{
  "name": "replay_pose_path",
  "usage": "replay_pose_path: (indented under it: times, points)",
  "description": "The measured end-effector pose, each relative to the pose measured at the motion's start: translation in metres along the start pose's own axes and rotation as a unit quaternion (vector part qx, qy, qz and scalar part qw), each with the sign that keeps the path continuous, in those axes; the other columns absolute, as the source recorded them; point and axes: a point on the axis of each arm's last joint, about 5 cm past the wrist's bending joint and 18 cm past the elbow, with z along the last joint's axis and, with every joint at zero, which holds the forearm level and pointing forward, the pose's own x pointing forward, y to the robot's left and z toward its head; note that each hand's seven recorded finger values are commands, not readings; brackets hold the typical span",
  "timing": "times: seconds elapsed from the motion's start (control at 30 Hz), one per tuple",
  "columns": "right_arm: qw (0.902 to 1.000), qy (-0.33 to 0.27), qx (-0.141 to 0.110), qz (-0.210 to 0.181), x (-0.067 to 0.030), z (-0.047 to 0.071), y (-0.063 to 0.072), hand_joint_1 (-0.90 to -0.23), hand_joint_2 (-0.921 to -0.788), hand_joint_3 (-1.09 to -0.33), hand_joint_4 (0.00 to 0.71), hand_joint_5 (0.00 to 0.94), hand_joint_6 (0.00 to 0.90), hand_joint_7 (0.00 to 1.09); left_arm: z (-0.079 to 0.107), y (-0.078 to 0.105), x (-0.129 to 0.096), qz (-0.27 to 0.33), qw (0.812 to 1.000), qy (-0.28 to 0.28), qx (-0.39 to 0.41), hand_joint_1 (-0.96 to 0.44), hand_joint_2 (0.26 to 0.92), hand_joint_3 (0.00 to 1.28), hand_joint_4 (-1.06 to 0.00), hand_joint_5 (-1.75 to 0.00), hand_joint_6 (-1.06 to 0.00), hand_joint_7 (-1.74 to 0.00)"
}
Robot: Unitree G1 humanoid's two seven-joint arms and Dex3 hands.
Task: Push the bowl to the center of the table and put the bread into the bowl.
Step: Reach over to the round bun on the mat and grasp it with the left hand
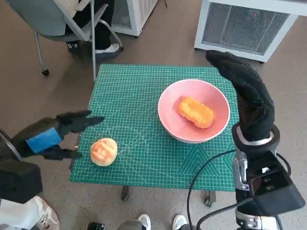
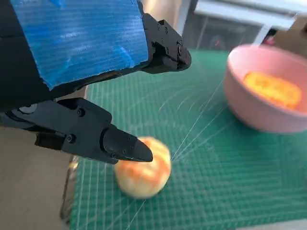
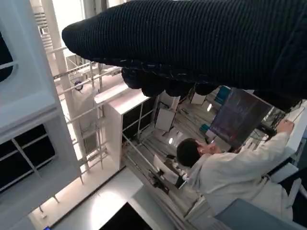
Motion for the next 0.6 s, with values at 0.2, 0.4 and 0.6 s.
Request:
replay_pose_path:
  times: [0.2, 0.4, 0.6]
  points:
    - [1.0000, 0.003, 0.001, 0.002, 0.0003, 0.000, 0.000, -0.529, -0.921, -0.755, 0.338, 0.003, 0.000, 0.71, -0.001, -0.012, 0.008, -0.036, 0.999, 0.022, 0.009, -0.21, 0.893, 0.00, -0.23, 0.00, -0.34, -0.01]
    - [1.0000, 0.003, 0.001, 0.006, 0.0005, 0.000, 0.000, -0.532, -0.921, -0.755, 0.344, 0.006, -0.001, 0.72, -0.002, -0.022, 0.017, -0.061, 0.997, 0.051, 0.022, -0.16, 0.889, 0.00, -0.23, 0.00, -0.33, 0.00]
    - [1.0000, 0.004, 0.002, 0.008, 0.0008, 0.000, -0.001, -0.534, -0.921, -0.754, 0.347, 0.007, -0.001, 0.72, -0.007, -0.037, 0.029, -0.060, 0.996, 0.058, 0.011, -0.08, 0.890, 0.00, -0.28, -0.02, -0.38, -0.02]
